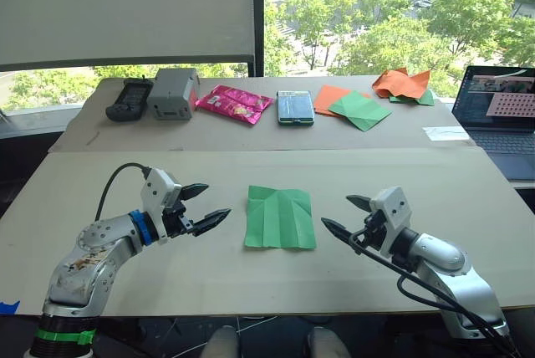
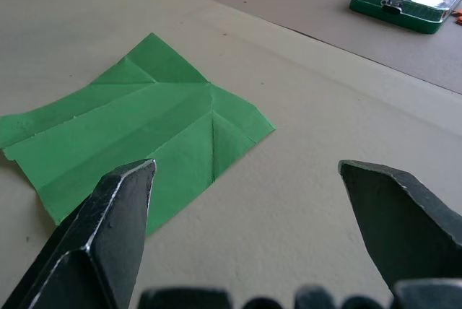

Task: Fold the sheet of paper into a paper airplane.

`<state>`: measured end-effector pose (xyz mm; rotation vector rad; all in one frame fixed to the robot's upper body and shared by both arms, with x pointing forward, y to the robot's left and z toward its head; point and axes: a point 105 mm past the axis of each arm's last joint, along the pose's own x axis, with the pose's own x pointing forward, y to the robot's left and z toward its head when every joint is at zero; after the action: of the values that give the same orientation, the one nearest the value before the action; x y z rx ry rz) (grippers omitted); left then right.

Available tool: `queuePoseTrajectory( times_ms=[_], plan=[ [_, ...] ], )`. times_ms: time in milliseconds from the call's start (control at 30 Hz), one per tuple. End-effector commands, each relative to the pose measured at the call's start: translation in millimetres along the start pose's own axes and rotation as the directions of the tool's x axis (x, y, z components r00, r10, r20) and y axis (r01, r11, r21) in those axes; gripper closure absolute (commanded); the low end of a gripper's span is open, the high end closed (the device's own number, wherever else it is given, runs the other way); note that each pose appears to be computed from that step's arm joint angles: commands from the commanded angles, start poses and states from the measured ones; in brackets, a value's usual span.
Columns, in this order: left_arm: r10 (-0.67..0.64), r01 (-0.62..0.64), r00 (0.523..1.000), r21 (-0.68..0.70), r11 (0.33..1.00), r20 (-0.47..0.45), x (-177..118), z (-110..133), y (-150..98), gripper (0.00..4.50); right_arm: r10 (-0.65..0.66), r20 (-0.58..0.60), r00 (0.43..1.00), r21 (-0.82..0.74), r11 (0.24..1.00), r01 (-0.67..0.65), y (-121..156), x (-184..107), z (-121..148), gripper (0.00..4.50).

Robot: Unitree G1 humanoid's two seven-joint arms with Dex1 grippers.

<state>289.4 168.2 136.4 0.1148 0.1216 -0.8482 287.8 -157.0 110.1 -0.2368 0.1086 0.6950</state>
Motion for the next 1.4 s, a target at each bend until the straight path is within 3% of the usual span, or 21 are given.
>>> queuePoseTrajectory(
  times_ms=[33, 267, 500, 733, 833, 933, 1133, 1233, 1400],
  plan=[
    [-0.014, 0.013, 1.000, 0.050, 0.999, 0.020, 2.7, 9.9, -2.0, 0.03, 0.000, 0.049, 0.999, -0.032, 0.999, 0.001, -0.1, 1.3, 12.0, 0.00],
    [-0.055, 0.055, 0.998, 0.034, 0.998, 0.018, 6.8, 7.0, -6.6, 0.03, -0.006, 0.050, 0.999, -0.035, 0.999, 0.007, -0.8, 3.2, 11.1, 0.00],
    [-0.222, 0.222, 0.975, 0.039, 0.974, -0.002, 38.6, -7.5, -27.7, 2.16, -0.010, 0.047, 0.999, -0.032, 0.999, 0.011, 1.6, 5.7, 9.6, 0.00],
    [-0.252, 0.265, 0.960, 0.099, 0.959, -0.122, 73.3, -37.5, -28.7, 4.47, -0.006, 0.041, 0.999, -0.039, 0.999, 0.007, 6.3, 6.8, 10.6, 0.00],
    [-0.253, 0.270, 0.955, 0.103, 0.957, -0.155, 79.2, -47.0, -27.2, 4.47, -0.004, 0.040, 0.999, -0.040, 0.999, 0.005, 8.6, 5.0, 11.7, 0.00],
    [-0.260, 0.297, 0.933, 0.122, 0.947, -0.250, 79.5, -69.3, -28.8, 4.47, 0.024, 0.029, 0.999, -0.034, 0.999, -0.023, 16.6, 1.7, 12.6, 0.00],
    [-0.265, 0.322, 0.909, 0.137, 0.937, -0.323, 75.5, -90.0, -31.6, 4.47, 0.210, 0.002, 0.978, 0.008, 0.978, -0.210, 53.1, -2.9, 16.8, 0.00],
    [-0.268, 0.332, 0.901, 0.144, 0.932, -0.341, 74.6, -94.9, -33.4, 4.50, 0.323, -0.043, 0.945, 0.040, 0.946, -0.322, 75.7, -3.8, 12.1, 0.78],
    [-0.278, 0.343, 0.897, 0.145, 0.928, -0.344, 74.0, -96.2, -37.1, 4.50, 0.406, -0.154, 0.901, 0.101, 0.913, -0.395, 95.4, -2.6, -11.4, 2.51]
  ],
)
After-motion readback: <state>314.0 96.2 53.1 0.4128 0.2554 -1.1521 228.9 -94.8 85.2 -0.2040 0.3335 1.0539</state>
